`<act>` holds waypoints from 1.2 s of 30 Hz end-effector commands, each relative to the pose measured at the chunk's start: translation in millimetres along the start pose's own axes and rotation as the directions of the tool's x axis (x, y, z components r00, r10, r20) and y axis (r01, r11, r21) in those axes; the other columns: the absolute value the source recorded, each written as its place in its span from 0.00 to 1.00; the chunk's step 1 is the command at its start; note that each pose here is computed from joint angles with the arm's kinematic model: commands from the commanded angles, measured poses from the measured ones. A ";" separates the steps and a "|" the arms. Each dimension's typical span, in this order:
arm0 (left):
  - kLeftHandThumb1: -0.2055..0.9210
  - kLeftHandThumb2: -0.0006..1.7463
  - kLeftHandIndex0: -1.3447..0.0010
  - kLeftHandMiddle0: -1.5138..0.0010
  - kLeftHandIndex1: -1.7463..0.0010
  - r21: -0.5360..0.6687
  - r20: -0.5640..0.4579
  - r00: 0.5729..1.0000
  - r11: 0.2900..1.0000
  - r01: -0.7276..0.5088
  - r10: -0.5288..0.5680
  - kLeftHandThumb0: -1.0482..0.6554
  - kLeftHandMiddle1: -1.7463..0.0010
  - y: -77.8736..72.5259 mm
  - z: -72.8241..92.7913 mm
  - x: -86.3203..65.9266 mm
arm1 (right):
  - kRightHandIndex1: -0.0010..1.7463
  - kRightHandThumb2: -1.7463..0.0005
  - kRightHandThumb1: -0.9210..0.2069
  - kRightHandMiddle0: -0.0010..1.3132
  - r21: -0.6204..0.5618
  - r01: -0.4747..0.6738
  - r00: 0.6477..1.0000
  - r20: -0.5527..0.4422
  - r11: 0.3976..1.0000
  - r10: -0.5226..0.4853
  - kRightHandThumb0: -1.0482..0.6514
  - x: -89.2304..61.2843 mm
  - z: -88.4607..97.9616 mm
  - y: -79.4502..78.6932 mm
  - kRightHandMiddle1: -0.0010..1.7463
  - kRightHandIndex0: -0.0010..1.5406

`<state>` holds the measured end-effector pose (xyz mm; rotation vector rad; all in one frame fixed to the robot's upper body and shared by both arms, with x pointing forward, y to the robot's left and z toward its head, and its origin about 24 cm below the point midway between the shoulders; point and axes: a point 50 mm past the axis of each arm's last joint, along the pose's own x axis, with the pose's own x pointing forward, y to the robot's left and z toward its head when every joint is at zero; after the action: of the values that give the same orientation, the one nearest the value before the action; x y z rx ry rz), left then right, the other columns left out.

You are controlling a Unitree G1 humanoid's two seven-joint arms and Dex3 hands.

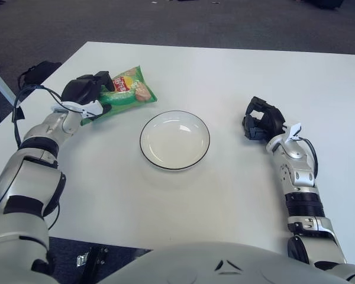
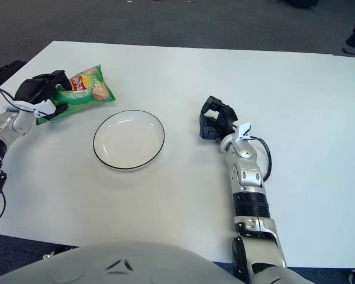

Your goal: Put the snack into the plate.

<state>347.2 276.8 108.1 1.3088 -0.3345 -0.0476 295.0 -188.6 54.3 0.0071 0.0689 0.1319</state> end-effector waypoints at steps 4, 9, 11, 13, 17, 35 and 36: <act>0.61 0.54 0.89 0.81 0.12 0.042 -0.038 0.998 0.998 -0.049 0.050 0.42 0.19 1.9 -3.1 0.5 | 1.00 0.18 0.62 0.53 0.029 0.007 0.985 -0.173 1.000 -0.001 0.31 -11.7 -35.1 0.0 1.00 0.81; 0.64 0.46 0.98 0.94 0.32 0.035 -0.064 0.994 0.995 -0.090 0.092 0.26 0.35 2.1 -3.2 1.6 | 1.00 0.18 0.62 0.53 0.026 0.007 0.984 -0.176 1.000 -0.002 0.31 -11.2 -35.3 0.3 1.00 0.81; 0.66 0.43 0.99 0.96 0.39 0.032 -0.068 0.991 0.994 -0.109 0.111 0.23 0.41 2.4 -2.8 1.9 | 1.00 0.18 0.62 0.52 0.027 0.007 0.984 -0.177 1.000 -0.002 0.31 -11.1 -35.3 0.4 1.00 0.81; 0.68 0.40 1.00 0.98 0.45 0.038 -0.076 0.988 0.991 -0.130 0.132 0.20 0.48 2.2 -2.8 2.1 | 1.00 0.18 0.62 0.52 0.029 0.006 0.984 -0.177 1.000 -0.001 0.31 -11.0 -35.3 0.5 1.00 0.81; 0.75 0.33 1.00 0.99 0.66 0.060 -0.100 0.982 0.986 -0.155 0.160 0.13 0.68 0.0 -3.3 2.1 | 1.00 0.18 0.62 0.52 0.031 0.002 0.985 -0.173 1.000 0.003 0.31 -10.7 -35.5 1.5 1.00 0.81; 1.00 0.13 1.00 1.00 1.00 0.225 -0.165 0.967 0.962 -0.156 0.196 0.00 1.00 -8.4 -3.5 7.8 | 1.00 0.18 0.62 0.53 0.025 -0.004 0.986 -0.169 1.000 0.008 0.31 -10.1 -35.6 2.7 1.00 0.81; 1.00 0.13 1.00 1.00 1.00 0.225 -0.169 0.967 0.963 -0.150 0.191 0.00 1.00 -8.9 -3.5 8.1 | 1.00 0.18 0.62 0.53 0.027 -0.004 0.985 -0.170 1.000 0.008 0.31 -10.0 -35.6 2.7 1.00 0.81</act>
<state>353.2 278.7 97.5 1.4549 -0.2982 0.2654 295.7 -187.4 54.3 0.0006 0.0640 0.1395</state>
